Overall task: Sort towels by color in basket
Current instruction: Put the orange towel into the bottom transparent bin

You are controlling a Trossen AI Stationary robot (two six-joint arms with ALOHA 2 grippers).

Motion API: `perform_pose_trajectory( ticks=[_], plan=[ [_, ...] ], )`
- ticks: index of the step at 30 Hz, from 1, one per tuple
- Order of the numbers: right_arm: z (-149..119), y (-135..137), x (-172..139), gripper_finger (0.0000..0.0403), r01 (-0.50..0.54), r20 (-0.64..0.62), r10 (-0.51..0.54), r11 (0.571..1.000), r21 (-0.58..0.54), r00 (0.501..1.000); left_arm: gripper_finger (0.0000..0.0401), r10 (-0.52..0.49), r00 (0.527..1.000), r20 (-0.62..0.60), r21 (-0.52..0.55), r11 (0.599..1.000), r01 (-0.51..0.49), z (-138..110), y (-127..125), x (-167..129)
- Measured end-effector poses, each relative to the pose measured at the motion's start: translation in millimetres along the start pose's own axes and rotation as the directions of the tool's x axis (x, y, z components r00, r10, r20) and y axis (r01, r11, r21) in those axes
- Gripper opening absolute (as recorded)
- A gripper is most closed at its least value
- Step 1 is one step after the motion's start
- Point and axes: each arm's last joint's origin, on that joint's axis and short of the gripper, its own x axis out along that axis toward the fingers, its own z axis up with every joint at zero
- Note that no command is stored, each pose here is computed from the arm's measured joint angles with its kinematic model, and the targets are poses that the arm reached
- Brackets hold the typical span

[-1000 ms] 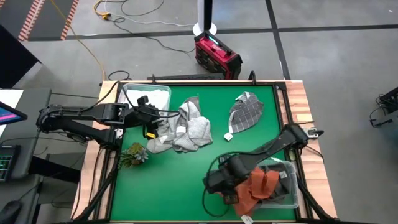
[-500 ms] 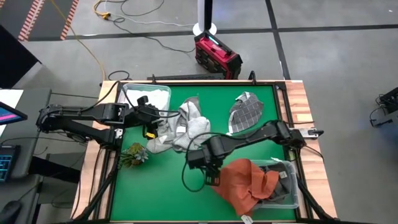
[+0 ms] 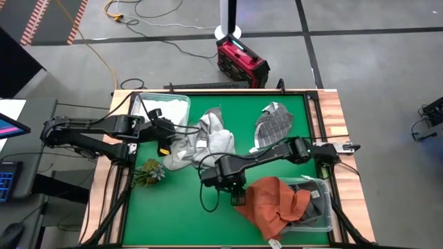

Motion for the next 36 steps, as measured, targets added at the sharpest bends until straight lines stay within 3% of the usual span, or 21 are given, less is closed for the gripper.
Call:
perform_pose_trajectory(
  ticks=[6,14,25,30,36],
  plan=[
    [4.1,-0.3,10.1,0.0230,-0.003,-0.029,0.003,1.000,-0.024,1.000,0.0196,-0.003,0.997,-0.080,0.001,1.000,0.003,-8.6,0.3,-0.7],
    [1.9,-3.3,19.6,0.0230,0.004,-0.069,-0.006,1.000,-0.028,0.998,0.0196,-0.009,0.997,-0.071,-0.016,1.000,0.008,-18.6,7.3,-14.6],
    [-1.2,1.0,32.0,0.0219,-0.036,-0.122,0.029,0.998,-0.049,0.992,0.0196,-0.017,0.994,0.105,-0.101,0.995,0.027,-35.2,25.4,-49.6],
    [-3.8,11.8,34.3,0.0154,-0.081,-0.136,0.067,0.992,-0.101,0.988,0.0196,-0.016,0.988,0.153,-0.131,0.991,0.036,-41.9,30.5,-59.3],
    [-4.8,16.0,35.2,0.0024,-0.085,-0.138,0.065,0.986,-0.145,0.988,0.0196,-0.009,0.973,0.231,-0.174,0.983,0.050,-45.6,35.6,-69.2]
  ],
)
